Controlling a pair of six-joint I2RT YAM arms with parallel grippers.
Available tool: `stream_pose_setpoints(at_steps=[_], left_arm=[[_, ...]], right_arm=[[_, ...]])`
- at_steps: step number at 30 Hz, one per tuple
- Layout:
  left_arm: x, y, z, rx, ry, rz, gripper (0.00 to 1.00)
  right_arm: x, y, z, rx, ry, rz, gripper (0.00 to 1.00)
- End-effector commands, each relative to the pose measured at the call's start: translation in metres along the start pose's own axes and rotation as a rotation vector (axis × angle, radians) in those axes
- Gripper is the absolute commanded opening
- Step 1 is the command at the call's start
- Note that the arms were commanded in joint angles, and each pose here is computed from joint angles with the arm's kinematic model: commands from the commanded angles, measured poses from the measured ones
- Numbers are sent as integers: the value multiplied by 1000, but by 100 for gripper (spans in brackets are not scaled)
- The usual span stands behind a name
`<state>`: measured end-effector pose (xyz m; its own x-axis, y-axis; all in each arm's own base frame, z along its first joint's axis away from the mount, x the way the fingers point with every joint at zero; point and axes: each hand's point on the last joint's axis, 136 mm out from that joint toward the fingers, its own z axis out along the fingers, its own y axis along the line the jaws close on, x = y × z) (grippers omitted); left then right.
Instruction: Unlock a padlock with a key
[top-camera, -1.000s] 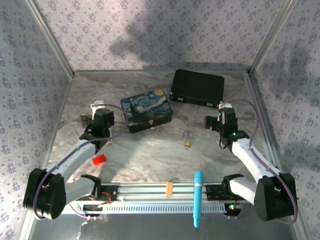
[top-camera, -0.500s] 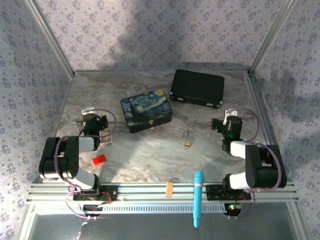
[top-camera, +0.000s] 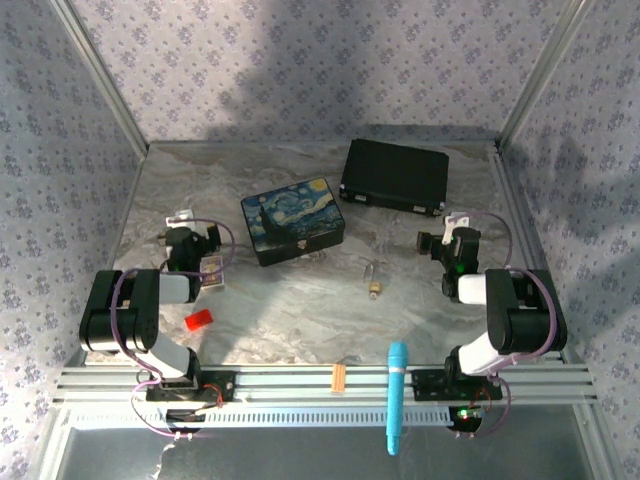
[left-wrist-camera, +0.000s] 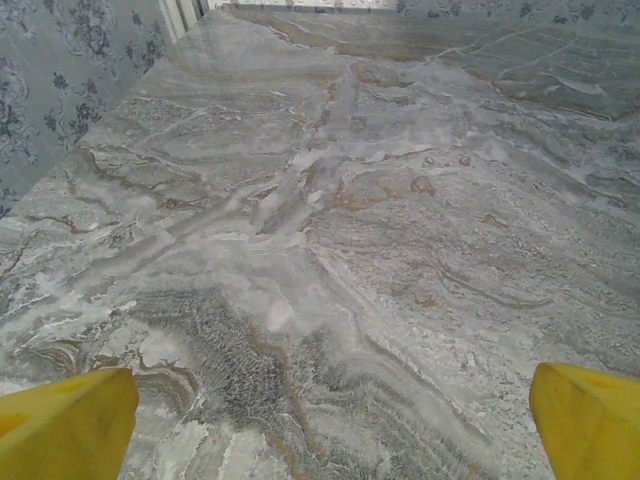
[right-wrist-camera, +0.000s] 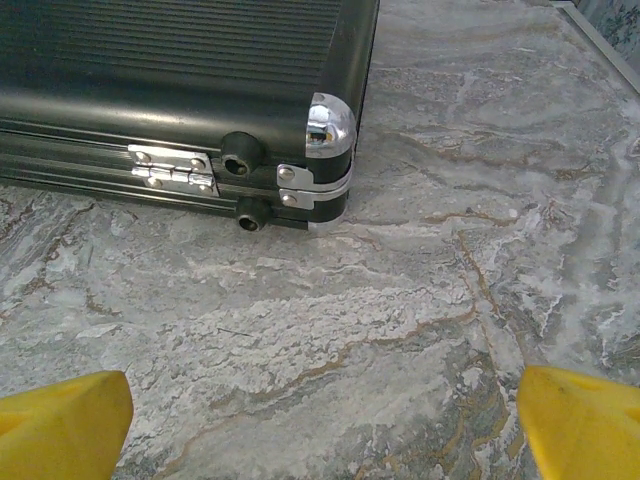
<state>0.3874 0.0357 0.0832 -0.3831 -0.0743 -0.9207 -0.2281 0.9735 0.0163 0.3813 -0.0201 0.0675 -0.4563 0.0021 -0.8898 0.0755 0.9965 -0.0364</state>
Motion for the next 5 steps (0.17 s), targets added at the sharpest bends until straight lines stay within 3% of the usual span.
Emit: stream_pose_setpoints(at_steps=[1,5], left_arm=[[-9,-2,1,12,-36,0,100],[-9,-3,1,14,-35,7,100]], right_arm=[[-14,0,3,-12,-36,-11,99],[-14,0,2,-12,-38,-11,99]])
